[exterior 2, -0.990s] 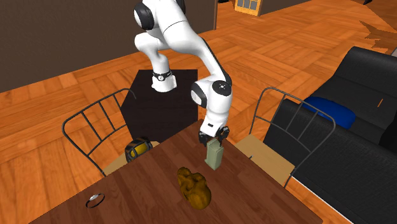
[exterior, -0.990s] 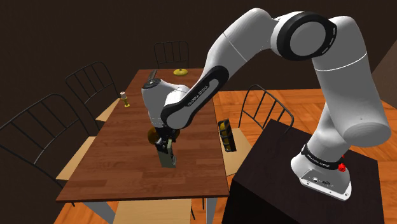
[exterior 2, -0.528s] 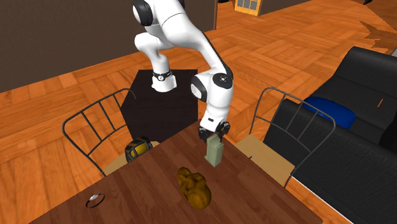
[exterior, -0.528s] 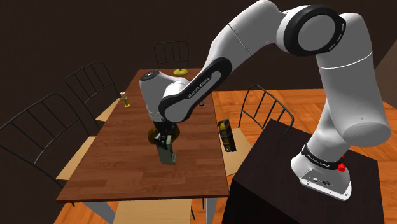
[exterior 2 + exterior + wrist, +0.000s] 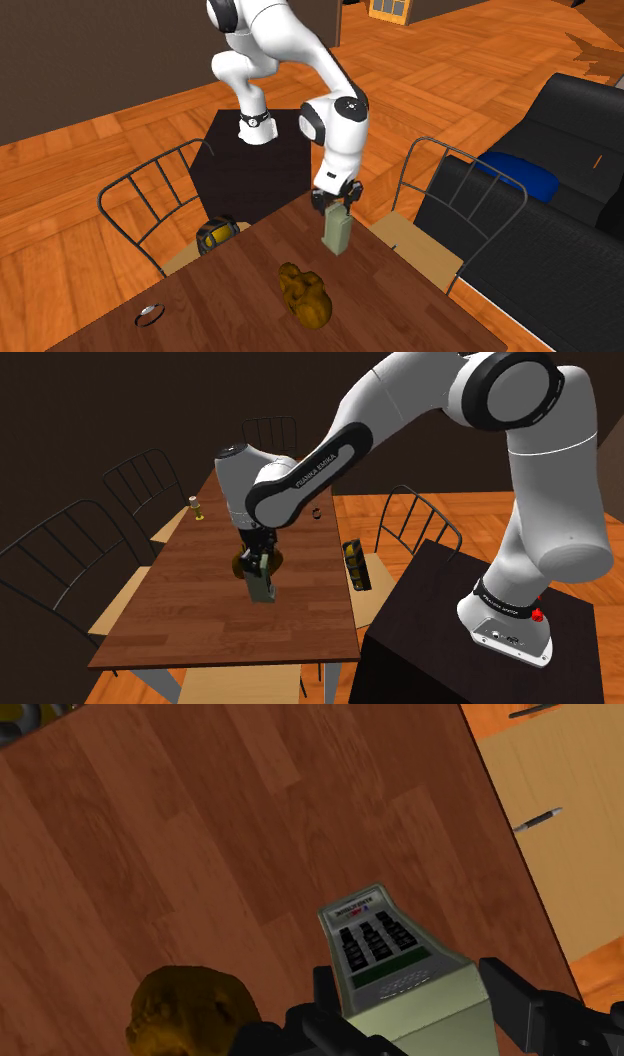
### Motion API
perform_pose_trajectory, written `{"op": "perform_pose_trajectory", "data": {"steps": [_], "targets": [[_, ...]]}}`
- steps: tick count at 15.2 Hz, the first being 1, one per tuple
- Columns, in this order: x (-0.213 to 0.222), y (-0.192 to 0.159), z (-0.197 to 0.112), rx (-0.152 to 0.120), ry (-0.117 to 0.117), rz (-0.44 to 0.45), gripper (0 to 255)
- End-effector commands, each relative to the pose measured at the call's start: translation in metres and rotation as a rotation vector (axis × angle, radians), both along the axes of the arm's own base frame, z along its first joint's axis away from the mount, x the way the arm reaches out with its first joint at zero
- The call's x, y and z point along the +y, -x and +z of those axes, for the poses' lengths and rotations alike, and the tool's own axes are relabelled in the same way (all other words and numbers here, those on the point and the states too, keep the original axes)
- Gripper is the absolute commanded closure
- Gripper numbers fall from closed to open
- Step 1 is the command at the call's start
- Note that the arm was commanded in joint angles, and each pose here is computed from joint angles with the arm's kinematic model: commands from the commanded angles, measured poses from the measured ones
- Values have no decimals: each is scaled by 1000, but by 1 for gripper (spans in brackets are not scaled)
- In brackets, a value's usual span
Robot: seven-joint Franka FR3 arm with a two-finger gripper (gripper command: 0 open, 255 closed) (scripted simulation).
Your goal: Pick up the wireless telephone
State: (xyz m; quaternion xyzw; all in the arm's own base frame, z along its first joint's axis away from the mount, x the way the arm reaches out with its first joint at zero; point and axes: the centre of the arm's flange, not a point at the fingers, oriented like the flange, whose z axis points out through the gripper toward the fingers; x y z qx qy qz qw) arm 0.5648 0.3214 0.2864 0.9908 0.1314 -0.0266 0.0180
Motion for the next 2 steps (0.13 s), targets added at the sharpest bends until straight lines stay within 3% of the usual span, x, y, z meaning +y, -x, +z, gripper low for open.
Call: {"op": "perform_pose_trajectory", "data": {"steps": [1, 2], "targets": [[1, 0, 7, 0, 0, 0, 255], [1, 0, 7, 0, 0, 0, 255]]}}
